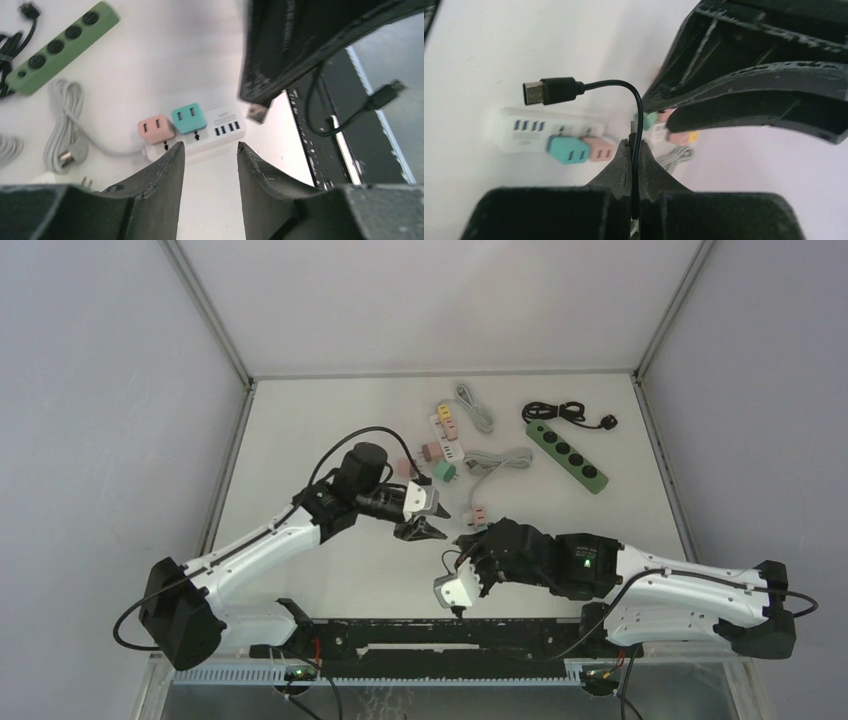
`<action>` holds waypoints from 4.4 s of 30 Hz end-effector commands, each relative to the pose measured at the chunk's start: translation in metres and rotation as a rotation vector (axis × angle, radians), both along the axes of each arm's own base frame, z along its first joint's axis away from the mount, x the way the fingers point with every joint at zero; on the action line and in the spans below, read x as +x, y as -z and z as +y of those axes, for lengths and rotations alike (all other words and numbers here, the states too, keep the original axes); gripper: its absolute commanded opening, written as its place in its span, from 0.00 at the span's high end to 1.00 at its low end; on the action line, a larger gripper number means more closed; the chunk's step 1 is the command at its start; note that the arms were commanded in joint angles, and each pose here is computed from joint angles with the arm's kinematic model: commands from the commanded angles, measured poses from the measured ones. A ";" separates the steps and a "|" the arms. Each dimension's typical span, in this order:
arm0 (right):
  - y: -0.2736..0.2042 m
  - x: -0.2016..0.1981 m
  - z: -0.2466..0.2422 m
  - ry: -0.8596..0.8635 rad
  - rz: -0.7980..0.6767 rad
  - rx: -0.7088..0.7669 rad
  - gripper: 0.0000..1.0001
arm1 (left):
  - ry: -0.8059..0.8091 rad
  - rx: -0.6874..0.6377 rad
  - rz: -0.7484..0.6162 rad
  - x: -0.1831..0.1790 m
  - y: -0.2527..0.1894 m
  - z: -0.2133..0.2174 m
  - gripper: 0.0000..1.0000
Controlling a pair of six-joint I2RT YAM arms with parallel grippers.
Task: Insert the plug
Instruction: Adjust the plug, then insert the plug into the socket.
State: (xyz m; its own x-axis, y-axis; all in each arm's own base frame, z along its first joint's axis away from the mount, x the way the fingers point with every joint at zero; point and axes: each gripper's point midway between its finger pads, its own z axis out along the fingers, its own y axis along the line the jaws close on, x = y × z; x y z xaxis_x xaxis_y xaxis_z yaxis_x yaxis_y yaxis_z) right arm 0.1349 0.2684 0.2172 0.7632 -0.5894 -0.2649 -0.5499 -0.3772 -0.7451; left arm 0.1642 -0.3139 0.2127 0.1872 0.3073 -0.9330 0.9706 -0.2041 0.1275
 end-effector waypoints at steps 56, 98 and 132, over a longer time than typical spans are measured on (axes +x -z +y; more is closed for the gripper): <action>0.126 0.015 -0.034 0.486 0.527 -0.481 1.00 | -0.933 0.067 1.083 0.099 0.154 -0.053 0.64; 0.160 0.023 -0.040 0.570 0.538 -0.596 1.00 | -0.918 0.075 1.094 0.098 0.153 -0.055 0.67; 0.189 0.005 -0.060 0.624 0.602 -0.621 1.00 | -0.918 0.077 1.100 0.097 0.153 -0.056 0.68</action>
State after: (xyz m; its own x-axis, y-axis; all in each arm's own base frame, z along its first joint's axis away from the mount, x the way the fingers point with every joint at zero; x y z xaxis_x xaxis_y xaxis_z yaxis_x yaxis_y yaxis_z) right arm 0.1533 0.2151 0.0450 0.1573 -0.9875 -0.0137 -0.9825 -0.1551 -0.1029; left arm 0.2510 -0.3542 0.0373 -0.9100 -0.0091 -0.4145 0.3226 0.6126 -0.7216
